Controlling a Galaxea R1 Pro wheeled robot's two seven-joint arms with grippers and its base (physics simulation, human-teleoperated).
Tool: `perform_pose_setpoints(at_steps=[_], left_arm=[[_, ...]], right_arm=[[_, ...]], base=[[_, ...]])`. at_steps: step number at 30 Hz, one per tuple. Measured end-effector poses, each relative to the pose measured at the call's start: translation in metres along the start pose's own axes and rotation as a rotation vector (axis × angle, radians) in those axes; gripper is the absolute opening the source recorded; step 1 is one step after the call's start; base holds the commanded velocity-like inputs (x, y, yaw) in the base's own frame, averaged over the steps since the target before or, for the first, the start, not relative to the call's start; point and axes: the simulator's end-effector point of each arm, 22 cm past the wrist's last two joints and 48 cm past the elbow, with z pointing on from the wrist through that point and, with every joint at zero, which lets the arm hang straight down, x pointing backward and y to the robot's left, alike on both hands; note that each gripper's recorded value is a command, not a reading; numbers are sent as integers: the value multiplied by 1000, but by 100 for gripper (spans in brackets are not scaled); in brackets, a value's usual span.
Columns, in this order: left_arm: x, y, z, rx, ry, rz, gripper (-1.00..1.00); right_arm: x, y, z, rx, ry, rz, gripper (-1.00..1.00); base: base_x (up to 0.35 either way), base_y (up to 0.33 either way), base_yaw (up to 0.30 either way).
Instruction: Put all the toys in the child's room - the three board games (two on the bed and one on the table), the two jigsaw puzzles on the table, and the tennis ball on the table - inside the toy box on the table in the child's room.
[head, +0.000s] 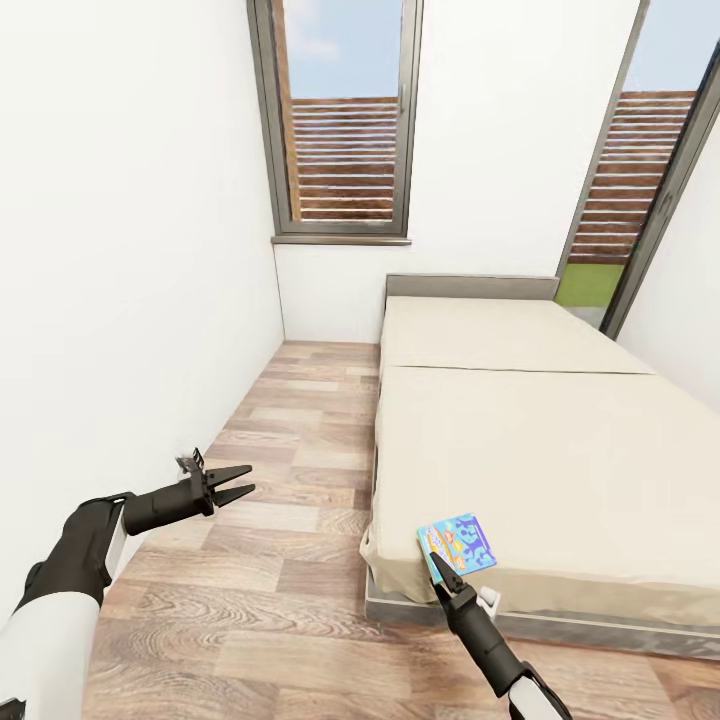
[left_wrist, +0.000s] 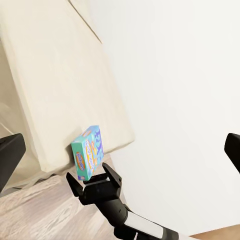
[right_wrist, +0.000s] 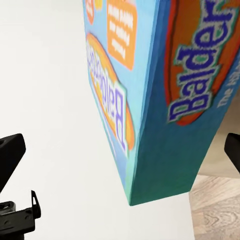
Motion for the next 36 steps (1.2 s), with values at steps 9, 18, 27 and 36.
perform_pose_setpoints(at_steps=[9,18,27,36], left_arm=[[0,0,0,0,0,0,100],[0,0,0,1,0,0,100],[0,0,0,1,0,0,100],[0,0,0,0,0,0,100]], right_arm=[[2,1,0,-2,8,3,100],[3,0,0,-2,10,3,100],[3,0,0,-2,10,3,100],[3,0,0,-2,9,4,100]], base=[[0,-69,0],[0,-19,0],[0,-2,0],[0,0,0]])
